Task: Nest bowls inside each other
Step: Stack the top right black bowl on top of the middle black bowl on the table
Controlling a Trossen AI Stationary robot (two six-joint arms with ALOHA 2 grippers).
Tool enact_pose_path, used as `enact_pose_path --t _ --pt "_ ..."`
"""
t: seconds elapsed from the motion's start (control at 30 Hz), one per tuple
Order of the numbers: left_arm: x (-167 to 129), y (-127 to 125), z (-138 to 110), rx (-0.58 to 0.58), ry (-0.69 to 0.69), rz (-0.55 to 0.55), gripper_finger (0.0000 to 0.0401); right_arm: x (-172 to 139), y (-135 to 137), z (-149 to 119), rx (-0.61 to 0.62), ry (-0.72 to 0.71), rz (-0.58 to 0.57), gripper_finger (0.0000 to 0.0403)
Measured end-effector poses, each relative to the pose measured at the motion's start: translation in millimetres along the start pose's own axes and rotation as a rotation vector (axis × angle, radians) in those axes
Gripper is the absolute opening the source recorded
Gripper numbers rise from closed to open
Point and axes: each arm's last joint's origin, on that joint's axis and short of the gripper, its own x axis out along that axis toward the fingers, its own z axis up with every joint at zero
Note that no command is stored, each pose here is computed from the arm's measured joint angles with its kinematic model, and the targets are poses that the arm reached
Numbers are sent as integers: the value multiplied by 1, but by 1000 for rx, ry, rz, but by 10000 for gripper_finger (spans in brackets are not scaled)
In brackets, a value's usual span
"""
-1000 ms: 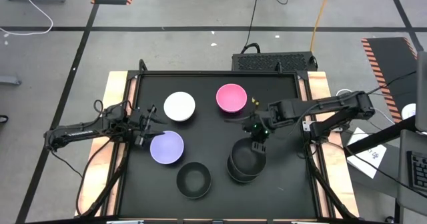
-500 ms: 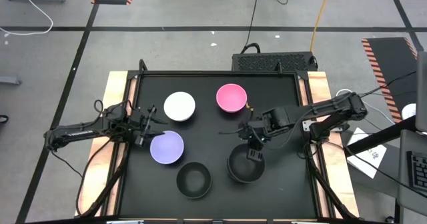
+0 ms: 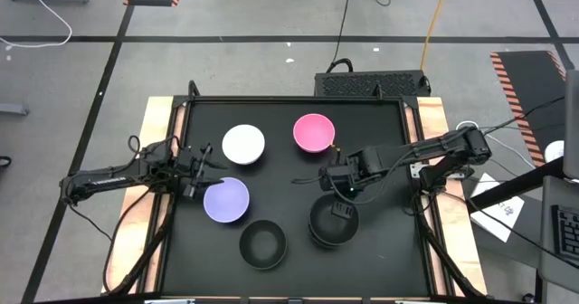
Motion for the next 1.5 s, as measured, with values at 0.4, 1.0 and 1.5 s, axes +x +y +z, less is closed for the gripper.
enact_pose_path --t 0.4,1.0,1.5 --pt "0 0 -1 4 7 -10 200 12 3 7 17 23 43 0" --pt "0 -1 -1 10 7 -27 200 32 -2 9 41 83 0 0" --pt "0 -1 0 17 6 -27 200 68 -12 -3 75 91 -1 0"
